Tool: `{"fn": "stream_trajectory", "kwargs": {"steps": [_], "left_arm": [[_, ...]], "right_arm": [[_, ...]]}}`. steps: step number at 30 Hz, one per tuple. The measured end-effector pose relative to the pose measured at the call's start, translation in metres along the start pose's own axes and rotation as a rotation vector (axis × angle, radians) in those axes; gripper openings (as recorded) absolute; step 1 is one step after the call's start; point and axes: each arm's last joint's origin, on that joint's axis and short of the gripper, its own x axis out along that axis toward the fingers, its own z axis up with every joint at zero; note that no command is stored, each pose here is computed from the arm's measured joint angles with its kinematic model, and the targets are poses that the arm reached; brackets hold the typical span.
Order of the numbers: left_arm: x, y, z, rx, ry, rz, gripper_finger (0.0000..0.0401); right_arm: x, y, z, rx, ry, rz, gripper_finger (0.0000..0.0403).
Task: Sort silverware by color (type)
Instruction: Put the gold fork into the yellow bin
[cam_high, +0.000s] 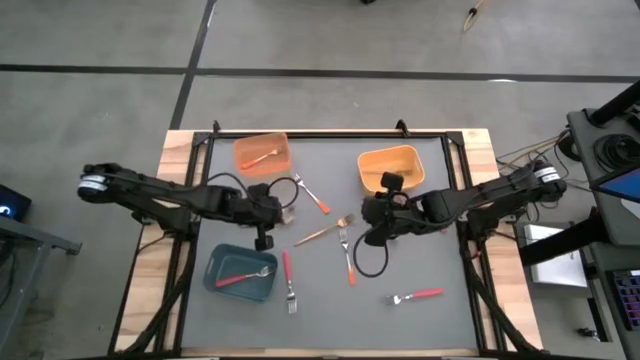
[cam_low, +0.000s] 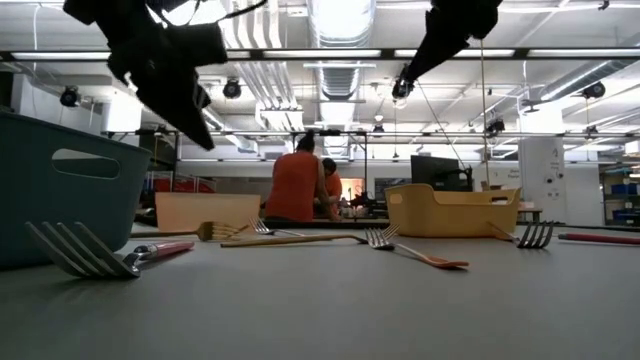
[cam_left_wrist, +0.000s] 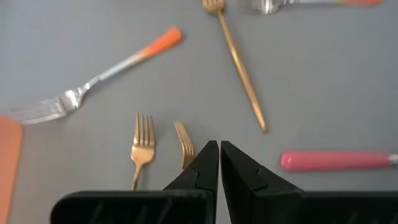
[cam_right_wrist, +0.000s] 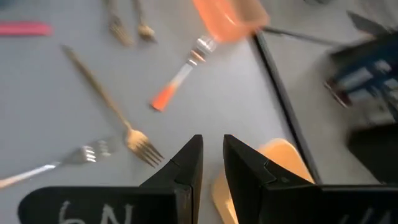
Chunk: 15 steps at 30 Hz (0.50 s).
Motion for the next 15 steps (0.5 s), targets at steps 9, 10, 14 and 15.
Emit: {"fn": "stream_trajectory", "kwargs": {"steps": [9,10,14,15], "left_arm": [[0.034,-0.004,-0.008,0.022,0.143,0.028,0.0],[0.037,-0.004,-0.009,0.023,0.157,0.032,0.0],[0.045,0.001,-0.011,0.009,0.19,0.049,0.0004],[0.046,0.003,-0.011,0.003,0.194,0.054,0.0009]], "right_arm": [[0.0,-0.01,-0.012,-0.021,-0.243,0.162,0.0054],[-0.001,-0.013,-0.014,-0.017,-0.259,0.158,0.0054],[-0.003,-0.026,-0.023,0.018,-0.305,0.132,0.0054],[-0.004,-0.028,-0.024,0.025,-0.313,0.126,0.0054]]}}
